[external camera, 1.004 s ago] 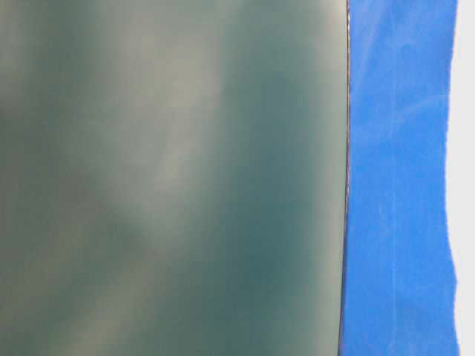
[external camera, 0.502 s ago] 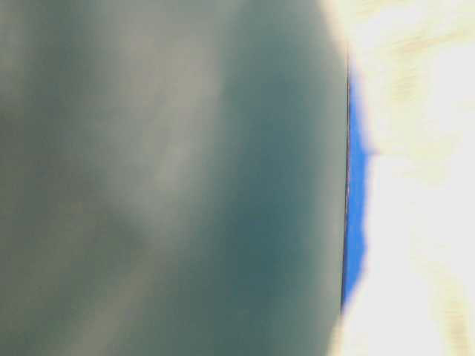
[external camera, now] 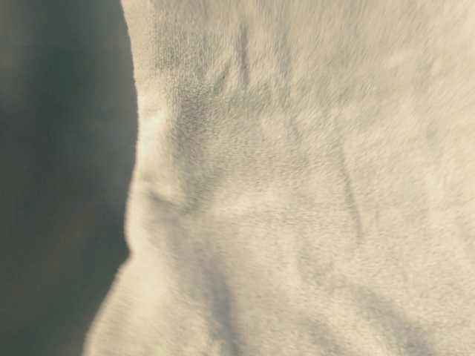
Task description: Fold a bath towel.
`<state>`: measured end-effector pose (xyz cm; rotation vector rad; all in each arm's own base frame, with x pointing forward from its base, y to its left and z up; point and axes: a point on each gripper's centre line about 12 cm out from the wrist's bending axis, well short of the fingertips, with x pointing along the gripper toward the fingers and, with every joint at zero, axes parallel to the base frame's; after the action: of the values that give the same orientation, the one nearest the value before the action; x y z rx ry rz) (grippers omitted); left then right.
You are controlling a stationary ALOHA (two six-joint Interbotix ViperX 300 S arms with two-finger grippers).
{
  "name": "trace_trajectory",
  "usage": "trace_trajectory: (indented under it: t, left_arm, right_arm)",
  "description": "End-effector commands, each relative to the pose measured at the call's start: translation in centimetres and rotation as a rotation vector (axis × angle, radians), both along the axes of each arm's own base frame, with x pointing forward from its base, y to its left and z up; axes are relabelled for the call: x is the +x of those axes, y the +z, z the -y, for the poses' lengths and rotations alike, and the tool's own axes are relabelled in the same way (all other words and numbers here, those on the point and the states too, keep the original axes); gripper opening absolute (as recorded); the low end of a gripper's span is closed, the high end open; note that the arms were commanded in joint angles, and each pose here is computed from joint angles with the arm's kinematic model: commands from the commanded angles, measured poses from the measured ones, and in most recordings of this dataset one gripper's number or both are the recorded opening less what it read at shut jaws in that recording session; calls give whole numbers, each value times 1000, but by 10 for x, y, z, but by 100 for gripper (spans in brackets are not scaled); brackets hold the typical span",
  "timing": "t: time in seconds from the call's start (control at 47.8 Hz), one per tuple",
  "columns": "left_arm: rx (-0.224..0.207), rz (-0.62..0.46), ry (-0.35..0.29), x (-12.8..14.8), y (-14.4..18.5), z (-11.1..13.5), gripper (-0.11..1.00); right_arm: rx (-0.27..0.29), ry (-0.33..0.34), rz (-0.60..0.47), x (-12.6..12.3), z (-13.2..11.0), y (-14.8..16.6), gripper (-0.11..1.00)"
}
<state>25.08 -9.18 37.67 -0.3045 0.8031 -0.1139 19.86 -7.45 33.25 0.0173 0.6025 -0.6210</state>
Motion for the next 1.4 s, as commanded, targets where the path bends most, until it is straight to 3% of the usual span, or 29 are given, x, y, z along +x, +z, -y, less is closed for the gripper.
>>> trace_trajectory:
  t: [0.0,0.188,0.355,0.502,0.627,0.774,0.878,1.004,1.129,1.213,1.38]
  left_arm:
    - [-49,112,-58,8,20,19,10]
    - [-115,244,-139,31,32,56,10]
    - [-117,258,-157,59,33,77,10]
    - [-104,257,-163,81,34,89,10]
    - [-98,251,-169,95,31,99,10]
    - [-99,254,-181,104,33,109,10]
    - [-89,267,-193,110,36,116,10]
    - [-76,276,-205,114,37,119,10]
    - [-75,258,-201,113,31,118,10]
    - [-73,219,-182,111,21,114,10]
    - [-87,66,-54,107,-28,84,10]
  right_arm:
    - [-60,-68,-9,7,20,7,10]
    - [-170,-161,-10,20,69,10,10]
    - [-189,-167,28,33,98,9,10]
    - [-189,-170,21,39,106,8,10]
    - [-182,-190,26,27,99,11,10]
    - [-147,-247,16,-10,68,22,10]
    - [-96,-272,15,-43,39,37,10]
    - [-24,-232,14,-66,13,48,10]
    - [13,-205,-39,-60,3,38,10]
    - [4,-223,-94,-47,4,25,10]
    - [-41,-261,-270,-8,20,-15,10]
